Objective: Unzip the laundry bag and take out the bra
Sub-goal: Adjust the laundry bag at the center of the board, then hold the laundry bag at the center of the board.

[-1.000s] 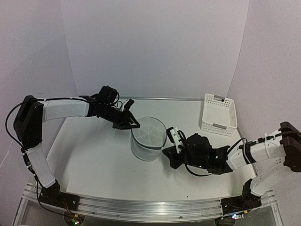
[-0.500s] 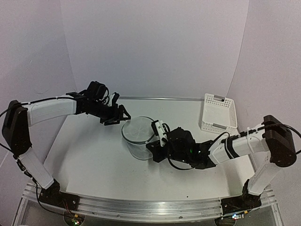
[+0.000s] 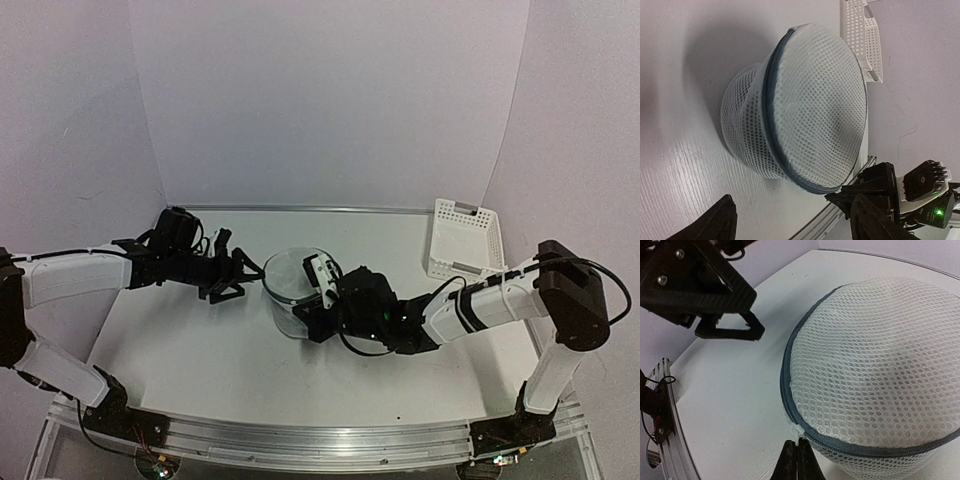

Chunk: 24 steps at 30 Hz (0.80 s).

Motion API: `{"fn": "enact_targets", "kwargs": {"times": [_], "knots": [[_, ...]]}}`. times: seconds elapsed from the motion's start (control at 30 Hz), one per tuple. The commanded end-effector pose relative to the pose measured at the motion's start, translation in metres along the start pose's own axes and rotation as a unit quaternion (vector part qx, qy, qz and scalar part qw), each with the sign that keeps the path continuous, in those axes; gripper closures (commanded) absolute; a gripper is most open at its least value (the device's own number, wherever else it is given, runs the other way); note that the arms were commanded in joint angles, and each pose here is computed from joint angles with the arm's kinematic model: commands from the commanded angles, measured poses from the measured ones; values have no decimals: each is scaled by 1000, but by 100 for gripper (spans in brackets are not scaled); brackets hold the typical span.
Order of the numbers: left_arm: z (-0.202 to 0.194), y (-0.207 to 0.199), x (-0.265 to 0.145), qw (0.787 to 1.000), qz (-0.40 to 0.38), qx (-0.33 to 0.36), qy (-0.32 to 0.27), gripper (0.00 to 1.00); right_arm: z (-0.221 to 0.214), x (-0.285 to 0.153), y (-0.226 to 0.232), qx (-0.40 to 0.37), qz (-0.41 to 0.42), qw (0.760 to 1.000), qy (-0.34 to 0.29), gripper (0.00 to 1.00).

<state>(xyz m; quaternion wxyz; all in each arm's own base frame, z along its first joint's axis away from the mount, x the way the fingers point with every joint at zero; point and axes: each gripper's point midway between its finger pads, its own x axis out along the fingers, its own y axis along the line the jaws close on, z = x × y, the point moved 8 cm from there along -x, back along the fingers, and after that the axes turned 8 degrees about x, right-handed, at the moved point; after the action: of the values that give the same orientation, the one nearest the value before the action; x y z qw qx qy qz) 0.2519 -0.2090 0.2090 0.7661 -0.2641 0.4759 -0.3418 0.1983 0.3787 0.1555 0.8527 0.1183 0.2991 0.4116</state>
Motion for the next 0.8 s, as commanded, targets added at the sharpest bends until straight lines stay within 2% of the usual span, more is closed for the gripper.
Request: {"fn": "enact_targets", "kwargs": {"times": [0.0,0.3,0.47,0.57,0.7,0.77], "knots": [[6,-14,2,996,-87,-21,-26,21,21,1,19,6,41,999,-33,100],[9,-20,34,994,-105,-31,-1,23,16,-8,19,0,41,999,-30,100],[6,-21,54,994,-103,-36,23,29,14,-14,17,-2,36,999,-34,100],[5,-17,63,994,-99,-44,31,40,14,-18,16,-3,35,999,-36,100],[6,-20,68,993,-105,-43,34,64,12,-22,13,-5,29,999,-38,100],[6,-20,69,993,-106,-42,34,80,11,-24,12,-5,25,999,-38,100]]}}
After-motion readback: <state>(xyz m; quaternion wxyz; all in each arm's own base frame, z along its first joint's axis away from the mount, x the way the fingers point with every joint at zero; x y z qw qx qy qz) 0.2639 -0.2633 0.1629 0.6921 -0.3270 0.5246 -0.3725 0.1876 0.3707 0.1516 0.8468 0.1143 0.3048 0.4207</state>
